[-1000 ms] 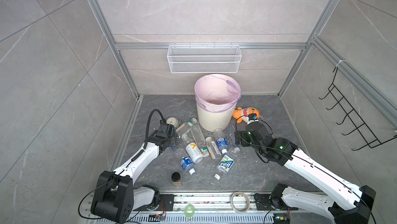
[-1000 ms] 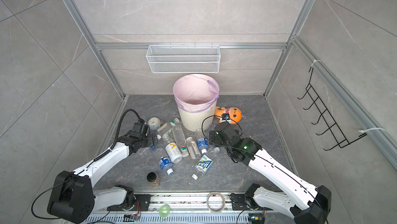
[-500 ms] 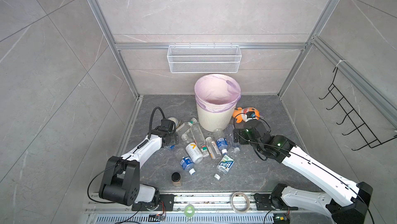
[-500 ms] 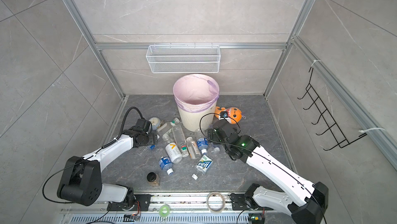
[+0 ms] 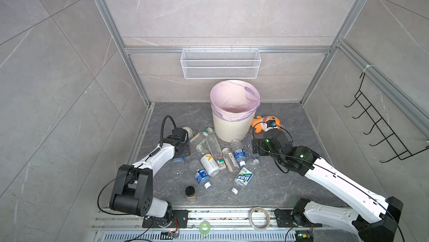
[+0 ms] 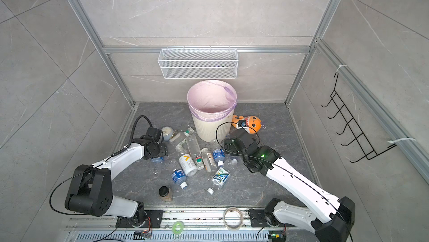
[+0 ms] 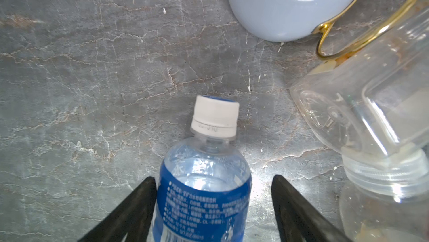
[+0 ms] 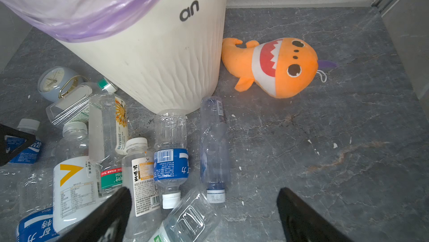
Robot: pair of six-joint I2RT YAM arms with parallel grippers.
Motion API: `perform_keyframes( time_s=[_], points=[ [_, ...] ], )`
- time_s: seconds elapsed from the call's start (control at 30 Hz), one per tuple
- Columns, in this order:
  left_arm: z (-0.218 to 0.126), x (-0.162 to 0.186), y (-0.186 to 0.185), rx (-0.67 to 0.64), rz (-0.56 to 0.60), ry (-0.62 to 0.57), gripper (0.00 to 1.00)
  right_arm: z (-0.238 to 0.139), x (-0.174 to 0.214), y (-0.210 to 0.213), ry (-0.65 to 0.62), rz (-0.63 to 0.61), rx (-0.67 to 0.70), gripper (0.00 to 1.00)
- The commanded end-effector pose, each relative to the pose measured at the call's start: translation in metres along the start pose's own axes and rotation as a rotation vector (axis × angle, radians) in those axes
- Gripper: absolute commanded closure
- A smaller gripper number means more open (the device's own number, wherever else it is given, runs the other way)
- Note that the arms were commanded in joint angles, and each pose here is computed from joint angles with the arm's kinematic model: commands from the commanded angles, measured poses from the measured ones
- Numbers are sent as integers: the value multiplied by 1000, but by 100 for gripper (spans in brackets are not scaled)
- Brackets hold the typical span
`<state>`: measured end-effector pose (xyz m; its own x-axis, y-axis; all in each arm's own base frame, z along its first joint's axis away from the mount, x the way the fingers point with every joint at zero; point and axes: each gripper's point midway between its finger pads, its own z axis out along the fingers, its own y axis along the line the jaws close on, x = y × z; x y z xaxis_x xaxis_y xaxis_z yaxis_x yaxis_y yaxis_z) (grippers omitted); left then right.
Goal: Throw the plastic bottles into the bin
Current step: 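Close the left gripper on the blue-labelled bottle and lift it, then carry the blue-labelled bottle with the left gripper above the bin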
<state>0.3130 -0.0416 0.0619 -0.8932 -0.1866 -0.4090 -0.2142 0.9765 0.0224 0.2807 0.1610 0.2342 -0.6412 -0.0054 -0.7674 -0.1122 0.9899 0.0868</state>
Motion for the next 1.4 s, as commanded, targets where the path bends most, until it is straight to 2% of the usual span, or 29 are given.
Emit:
perform_keyframes(
  time_s=[0.0, 0.27, 0.53, 0.73, 0.8, 0.97, 1.37],
  points=[
    [-5, 6, -2, 25, -54, 35, 19, -3, 2, -3, 2, 4, 3, 1],
    [13, 46, 6, 12, -111, 118, 19, 1, 8, -3, 11, 6, 4, 1],
    [7, 51, 5, 28, -116, 125, 21, 5, 12, -2, 18, 14, 2, 1],
    [10, 47, 2, 45, -110, 109, 40, 7, 17, -3, 26, 19, 4, 1],
    [9, 44, 1, 54, -111, 81, 44, 7, 19, -5, 25, 17, 7, 1],
    [-1, 32, 1, 91, -121, -24, 47, 6, 24, -9, 21, 6, 8, 1],
    [-67, 6, -1, 285, -93, -393, 45, 3, 49, -19, -60, 11, -60, 1]
  ],
)
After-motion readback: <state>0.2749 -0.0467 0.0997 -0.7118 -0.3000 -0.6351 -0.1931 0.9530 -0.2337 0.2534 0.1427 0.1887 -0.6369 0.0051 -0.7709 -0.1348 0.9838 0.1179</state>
